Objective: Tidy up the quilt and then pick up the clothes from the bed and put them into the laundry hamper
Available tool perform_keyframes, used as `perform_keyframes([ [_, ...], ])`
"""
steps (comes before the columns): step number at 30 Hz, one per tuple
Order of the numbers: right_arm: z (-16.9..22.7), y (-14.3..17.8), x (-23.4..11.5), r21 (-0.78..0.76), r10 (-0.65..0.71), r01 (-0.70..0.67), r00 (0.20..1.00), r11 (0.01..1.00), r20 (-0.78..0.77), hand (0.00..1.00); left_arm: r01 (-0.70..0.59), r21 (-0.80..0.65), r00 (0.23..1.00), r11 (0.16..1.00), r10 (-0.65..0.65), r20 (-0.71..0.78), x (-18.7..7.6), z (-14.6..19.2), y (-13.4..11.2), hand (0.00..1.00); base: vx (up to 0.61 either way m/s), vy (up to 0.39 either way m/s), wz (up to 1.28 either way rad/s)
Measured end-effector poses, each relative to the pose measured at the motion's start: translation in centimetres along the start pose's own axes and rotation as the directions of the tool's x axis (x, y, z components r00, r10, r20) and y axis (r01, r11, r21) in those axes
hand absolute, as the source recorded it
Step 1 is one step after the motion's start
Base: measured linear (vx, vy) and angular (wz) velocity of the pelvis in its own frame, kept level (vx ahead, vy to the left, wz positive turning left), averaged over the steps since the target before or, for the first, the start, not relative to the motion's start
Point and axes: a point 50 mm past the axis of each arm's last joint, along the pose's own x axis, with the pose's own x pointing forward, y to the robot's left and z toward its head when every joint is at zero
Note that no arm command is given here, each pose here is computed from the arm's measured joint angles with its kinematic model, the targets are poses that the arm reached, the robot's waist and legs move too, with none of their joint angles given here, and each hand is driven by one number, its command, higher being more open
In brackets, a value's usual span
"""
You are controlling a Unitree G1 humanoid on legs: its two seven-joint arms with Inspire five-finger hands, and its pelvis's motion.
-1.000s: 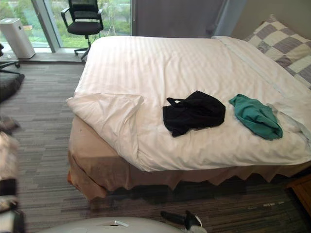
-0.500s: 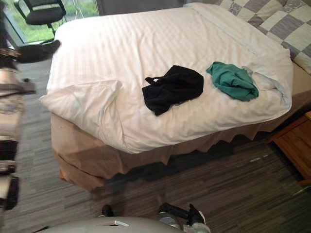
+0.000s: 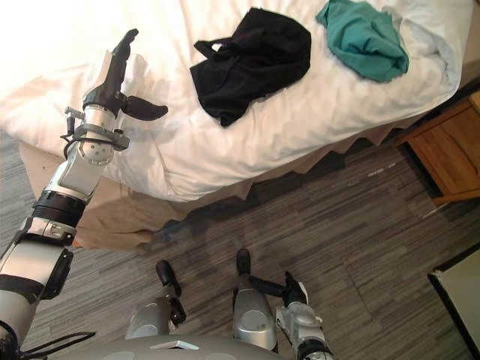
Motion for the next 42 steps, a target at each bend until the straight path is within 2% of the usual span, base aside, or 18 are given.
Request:
perform_keyframes([
  [6,1.4,0.4,0.3,0.001,-0.003,0.003,0.999,1.000,0.036,1.00,0.064,0.223,0.997,0.973,-0.052,-0.056,1.3,-1.2,0.0,1.00,-0.01,0.017,-0.07],
  [14,2.1,0.4,0.3,0.023,-0.021,0.019,0.997,1.000,0.074,1.00,-0.005,0.323,0.999,0.947,0.020,-0.044,3.4,-0.1,1.8,1.00,0.00,0.010,0.04],
  [21,2.6,0.4,0.3,0.003,-0.021,0.021,0.995,1.000,0.099,1.00,-0.065,0.330,0.995,0.942,0.086,-0.051,3.9,0.2,2.7,1.00,0.00,0.008,0.05],
  [22,2.6,0.4,0.3,-0.001,-0.021,0.022,0.995,1.000,0.101,1.00,-0.070,0.331,0.994,0.941,0.093,-0.054,3.9,0.2,2.8,0.00,0.00,0.000,0.00],
  [25,2.5,0.4,0.2,-0.008,-0.025,0.026,0.994,1.000,0.111,1.00,-0.091,0.354,0.991,0.931,0.119,-0.057,3.9,-0.1,3.1,0.00,0.00,0.000,0.00],
  [32,2.4,0.4,0.1,-0.007,-0.026,0.027,0.993,1.000,0.112,1.00,-0.086,0.302,0.973,0.949,0.146,-0.180,3.1,-2.5,3.3,0.00,0.01,0.013,0.04],
  [37,2.0,0.5,0.1,-0.007,-0.023,0.024,0.996,1.000,0.088,1.00,-0.035,0.129,0.945,0.991,0.075,-0.318,-0.4,-5.9,0.3,0.00,0.02,0.010,0.02],
  [42,1.9,0.4,0.2,-0.008,-0.025,0.025,0.997,1.000,0.073,1.00,-0.027,0.088,0.929,0.996,0.058,-0.367,-2.3,-7.6,-0.3,0.00,0.00,0.003,-0.07],
])
